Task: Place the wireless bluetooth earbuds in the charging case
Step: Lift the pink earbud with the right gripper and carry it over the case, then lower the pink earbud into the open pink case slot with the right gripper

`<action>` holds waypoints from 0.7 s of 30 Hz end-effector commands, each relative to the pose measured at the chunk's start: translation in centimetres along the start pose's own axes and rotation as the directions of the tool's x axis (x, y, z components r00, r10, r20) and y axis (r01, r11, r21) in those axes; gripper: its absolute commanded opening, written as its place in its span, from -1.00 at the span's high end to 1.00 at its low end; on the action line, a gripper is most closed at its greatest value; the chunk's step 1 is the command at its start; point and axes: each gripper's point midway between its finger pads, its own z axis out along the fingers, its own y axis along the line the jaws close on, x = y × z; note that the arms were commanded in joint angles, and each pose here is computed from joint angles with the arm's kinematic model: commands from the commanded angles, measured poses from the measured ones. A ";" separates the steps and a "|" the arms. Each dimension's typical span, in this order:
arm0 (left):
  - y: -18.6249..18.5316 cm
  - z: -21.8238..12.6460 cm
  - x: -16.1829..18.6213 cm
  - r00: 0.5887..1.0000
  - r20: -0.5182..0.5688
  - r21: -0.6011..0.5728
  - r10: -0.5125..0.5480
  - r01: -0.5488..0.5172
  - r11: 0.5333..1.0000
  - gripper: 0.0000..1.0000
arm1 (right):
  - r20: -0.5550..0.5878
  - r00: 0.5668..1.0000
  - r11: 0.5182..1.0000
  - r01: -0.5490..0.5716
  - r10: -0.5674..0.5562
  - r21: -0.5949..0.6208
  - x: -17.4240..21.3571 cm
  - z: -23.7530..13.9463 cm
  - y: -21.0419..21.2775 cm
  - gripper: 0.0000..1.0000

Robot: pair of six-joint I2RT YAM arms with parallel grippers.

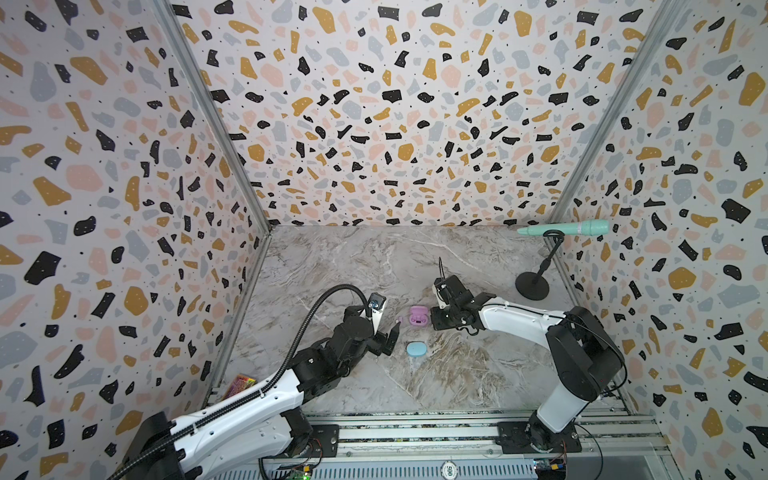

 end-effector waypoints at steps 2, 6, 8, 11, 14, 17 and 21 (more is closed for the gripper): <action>0.3 -0.7 -2.1 0.998 0.060 -0.014 -0.009 0.010 1.000 -1.00 | 0.089 0.995 0.999 0.050 -0.051 0.017 -2.3 -2.2 1.0 0.59; 0.5 -1.0 -2.2 0.998 0.064 -0.018 -0.017 0.018 1.000 -1.00 | 0.104 0.991 0.996 0.085 -0.088 0.034 -2.6 -2.2 1.7 0.59; 0.6 -1.3 -2.2 0.998 0.059 -0.020 -0.026 0.027 0.999 -1.00 | 0.103 0.989 0.993 0.104 -0.109 0.051 -2.7 -2.0 2.0 0.59; 0.8 -1.9 -2.9 0.998 0.056 -0.022 -0.034 0.036 0.999 -1.00 | 0.098 0.986 0.989 0.127 -0.134 0.071 -2.8 -1.8 2.3 0.61; 1.2 -2.3 -2.5 0.999 0.032 -0.037 -0.038 0.040 0.999 -1.00 | 0.102 0.983 0.986 0.142 -0.150 0.086 -2.9 -1.7 2.5 0.61; 1.6 -2.4 -1.5 0.998 0.035 -0.049 -0.043 0.045 0.998 -1.00 | 0.109 0.980 0.982 0.157 -0.168 0.100 -3.1 -1.6 2.9 0.61; 1.6 -2.4 -1.3 0.997 0.049 -0.047 -0.056 0.058 0.997 -1.00 | 0.111 0.974 0.975 0.184 -0.198 0.124 -3.3 -1.3 3.4 0.61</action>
